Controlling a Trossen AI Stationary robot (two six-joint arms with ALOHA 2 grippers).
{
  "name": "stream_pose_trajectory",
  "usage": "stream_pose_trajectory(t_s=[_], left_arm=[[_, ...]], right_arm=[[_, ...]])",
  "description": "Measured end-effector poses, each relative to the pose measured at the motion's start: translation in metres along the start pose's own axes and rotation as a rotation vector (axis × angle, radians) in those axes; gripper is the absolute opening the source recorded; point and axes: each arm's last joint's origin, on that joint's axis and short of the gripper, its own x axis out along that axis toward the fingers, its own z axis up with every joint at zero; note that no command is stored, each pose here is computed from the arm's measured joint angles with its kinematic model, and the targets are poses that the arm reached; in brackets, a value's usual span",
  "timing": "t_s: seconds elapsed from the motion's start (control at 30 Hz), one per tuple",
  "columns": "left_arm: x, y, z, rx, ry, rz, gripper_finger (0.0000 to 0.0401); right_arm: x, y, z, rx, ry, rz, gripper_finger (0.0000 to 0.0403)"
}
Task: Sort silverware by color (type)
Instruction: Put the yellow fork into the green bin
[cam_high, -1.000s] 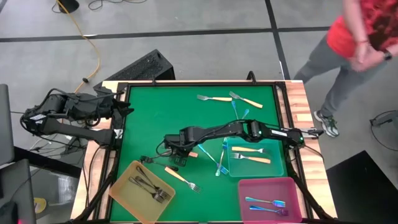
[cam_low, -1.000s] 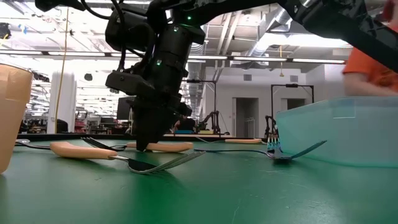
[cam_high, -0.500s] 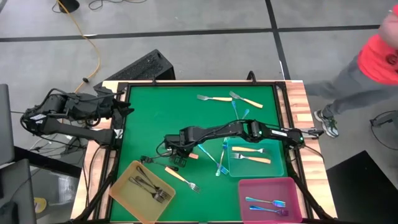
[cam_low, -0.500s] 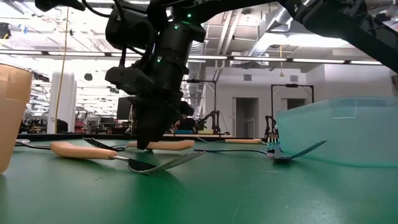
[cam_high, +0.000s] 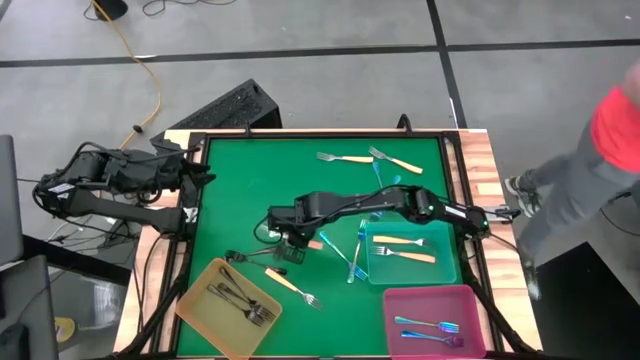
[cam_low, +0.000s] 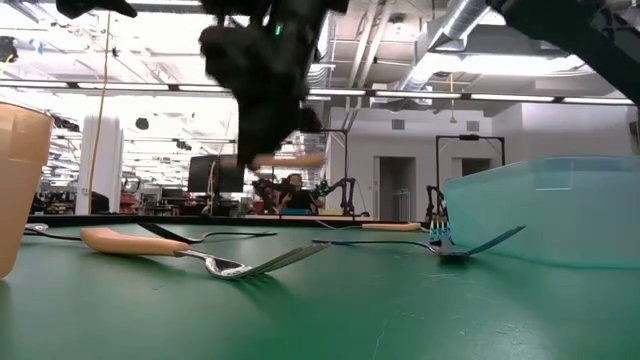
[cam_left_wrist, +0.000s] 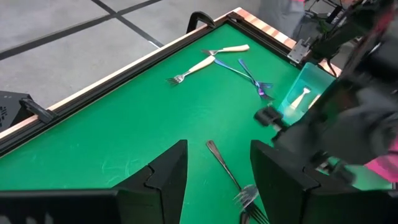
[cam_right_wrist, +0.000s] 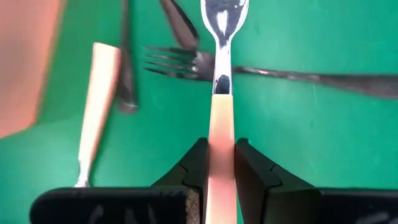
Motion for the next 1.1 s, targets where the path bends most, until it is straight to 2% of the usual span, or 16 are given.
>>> stream_pose_trajectory(t_s=[0.3, 0.47, 0.67, 0.77, 0.87, 1.1], left_arm=[[0.000, 0.000, 0.000, 0.005, -0.001, -0.001, 0.0158], [0.000, 0.000, 0.000, 0.007, -0.001, -0.001, 0.0158], [0.000, 0.000, 0.000, 0.012, -0.003, 0.000, 0.0158], [0.000, 0.000, 0.000, 0.026, -0.003, 0.000, 0.0158], [0.000, 0.000, 0.000, 0.027, -0.003, 0.001, 0.0158], [0.000, 0.000, 0.000, 0.027, -0.005, 0.003, 0.0158]], right_arm=[[-0.073, -0.003, -0.011, -0.072, -0.031, -0.081, 0.0076], [-0.122, -0.002, -0.028, -0.135, -0.046, -0.131, 0.0076], [-0.147, -0.001, -0.054, -0.180, 0.004, -0.190, 0.0076], [-0.164, -0.005, -0.074, -0.185, 0.027, -0.196, 0.0076], [-0.171, -0.012, -0.096, -0.141, 0.008, -0.187, 0.0076], [-0.169, -0.035, -0.166, 0.000, -0.014, -0.167, 0.0076]])
